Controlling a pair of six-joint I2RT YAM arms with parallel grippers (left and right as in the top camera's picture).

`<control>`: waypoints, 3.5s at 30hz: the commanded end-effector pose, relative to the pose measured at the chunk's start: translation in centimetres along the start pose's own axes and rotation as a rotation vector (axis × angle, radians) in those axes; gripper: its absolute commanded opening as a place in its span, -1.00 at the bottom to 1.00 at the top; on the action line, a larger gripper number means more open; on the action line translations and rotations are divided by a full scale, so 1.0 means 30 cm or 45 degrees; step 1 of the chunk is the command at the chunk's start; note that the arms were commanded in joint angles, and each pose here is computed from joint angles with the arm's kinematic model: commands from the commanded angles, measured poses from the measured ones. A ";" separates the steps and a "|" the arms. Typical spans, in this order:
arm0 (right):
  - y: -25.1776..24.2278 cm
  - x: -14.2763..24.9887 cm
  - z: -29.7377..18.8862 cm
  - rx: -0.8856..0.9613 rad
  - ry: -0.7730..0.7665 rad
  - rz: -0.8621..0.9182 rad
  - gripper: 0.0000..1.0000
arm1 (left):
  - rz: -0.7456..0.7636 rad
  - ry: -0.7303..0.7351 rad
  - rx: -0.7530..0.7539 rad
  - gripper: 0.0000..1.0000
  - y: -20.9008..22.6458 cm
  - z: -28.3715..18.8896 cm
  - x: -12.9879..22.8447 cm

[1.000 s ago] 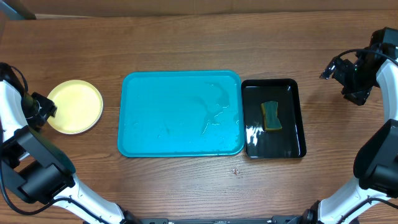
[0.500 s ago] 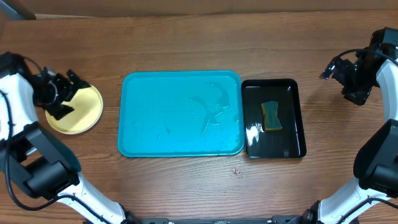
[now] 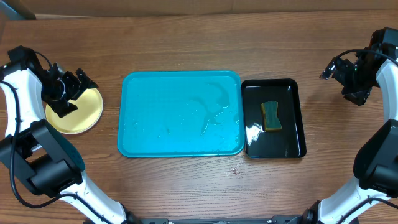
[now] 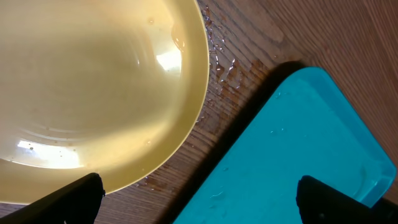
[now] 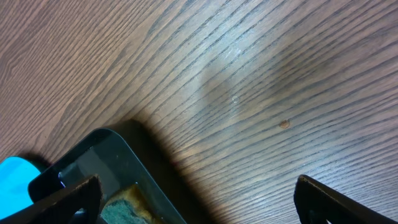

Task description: Clean dirty plates on tray and stack at the side

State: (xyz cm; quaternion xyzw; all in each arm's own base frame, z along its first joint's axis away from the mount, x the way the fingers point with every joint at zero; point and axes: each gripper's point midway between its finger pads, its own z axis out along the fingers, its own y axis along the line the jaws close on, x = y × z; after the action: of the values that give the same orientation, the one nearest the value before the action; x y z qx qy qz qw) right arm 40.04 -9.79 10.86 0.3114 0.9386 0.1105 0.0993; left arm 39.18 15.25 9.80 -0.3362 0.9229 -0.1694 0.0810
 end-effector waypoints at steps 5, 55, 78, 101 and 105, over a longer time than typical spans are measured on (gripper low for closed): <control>0.017 -0.020 -0.047 -0.018 -0.053 -0.016 1.00 | 0.034 -0.009 -0.018 0.99 0.005 0.003 -0.011; -0.056 1.039 -1.449 -0.830 -1.981 -0.876 1.00 | 0.035 -0.009 -0.018 1.00 0.004 0.003 -0.010; 0.222 0.782 -0.821 -1.051 -2.164 -1.034 1.00 | 0.035 -0.009 -0.018 1.00 0.004 0.003 -0.010; 0.152 0.703 -0.265 -0.565 -1.594 -1.212 1.00 | 0.035 -0.009 -0.018 0.99 0.004 0.003 -0.010; 0.152 0.702 -0.265 -0.585 -1.582 -1.180 1.00 | 0.035 -0.009 -0.018 0.99 0.004 0.003 -0.010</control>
State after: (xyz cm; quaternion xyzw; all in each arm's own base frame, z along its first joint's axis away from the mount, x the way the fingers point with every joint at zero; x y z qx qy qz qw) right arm 23.90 5.75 17.38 -0.1401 0.6995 0.0625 0.6980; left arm 39.16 15.45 9.73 -0.3364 0.9238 -0.1634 0.0817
